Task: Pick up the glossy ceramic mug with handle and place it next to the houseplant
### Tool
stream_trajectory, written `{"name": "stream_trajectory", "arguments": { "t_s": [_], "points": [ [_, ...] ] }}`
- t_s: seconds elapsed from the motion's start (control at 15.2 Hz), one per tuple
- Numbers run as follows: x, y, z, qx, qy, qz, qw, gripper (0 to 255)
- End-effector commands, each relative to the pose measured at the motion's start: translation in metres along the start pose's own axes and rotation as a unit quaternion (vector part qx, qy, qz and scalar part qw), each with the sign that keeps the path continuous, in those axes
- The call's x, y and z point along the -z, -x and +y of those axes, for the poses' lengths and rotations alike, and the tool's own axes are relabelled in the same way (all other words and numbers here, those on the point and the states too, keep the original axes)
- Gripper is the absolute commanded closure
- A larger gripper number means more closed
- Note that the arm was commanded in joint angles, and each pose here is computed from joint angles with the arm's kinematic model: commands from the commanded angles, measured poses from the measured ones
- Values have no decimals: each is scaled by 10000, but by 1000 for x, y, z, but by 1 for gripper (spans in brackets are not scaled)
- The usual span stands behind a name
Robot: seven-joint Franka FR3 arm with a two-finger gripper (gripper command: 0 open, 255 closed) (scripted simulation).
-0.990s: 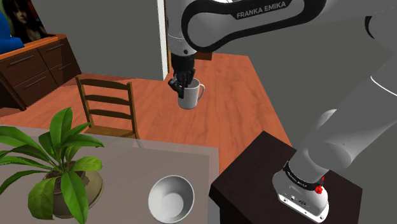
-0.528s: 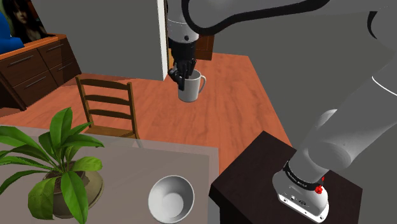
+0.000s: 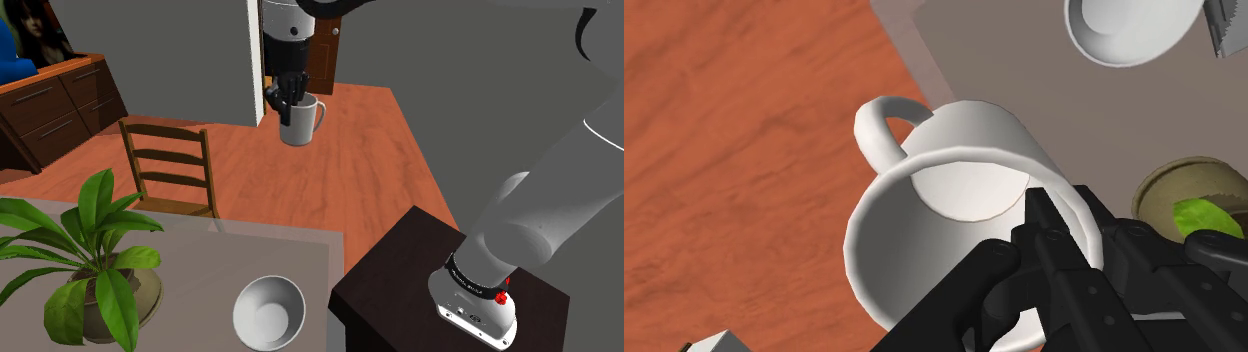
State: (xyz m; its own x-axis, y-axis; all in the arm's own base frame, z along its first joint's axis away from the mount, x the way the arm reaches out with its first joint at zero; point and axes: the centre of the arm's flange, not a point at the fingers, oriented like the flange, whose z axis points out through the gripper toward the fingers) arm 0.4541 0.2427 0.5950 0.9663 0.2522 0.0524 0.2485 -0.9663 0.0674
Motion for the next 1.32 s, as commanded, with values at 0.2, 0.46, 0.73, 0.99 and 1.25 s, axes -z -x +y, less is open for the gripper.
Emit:
{"name": "stream_trajectory", "arguments": {
  "t_s": [0.2, 0.46, 0.73, 0.99, 1.25],
  "points": [
    [28, -1, 1, -1, 0, -1, 10000, 255],
    [48, -2, 3, -1, 0, -1, 10000, 255],
    [50, -27, -44, -1, 0, -1, 10000, 255],
    [52, -51, -91, -1, 0, -1, 10000, 255],
    [54, -76, -138, -1, 0, -1, 10000, 255]
  ]
}}
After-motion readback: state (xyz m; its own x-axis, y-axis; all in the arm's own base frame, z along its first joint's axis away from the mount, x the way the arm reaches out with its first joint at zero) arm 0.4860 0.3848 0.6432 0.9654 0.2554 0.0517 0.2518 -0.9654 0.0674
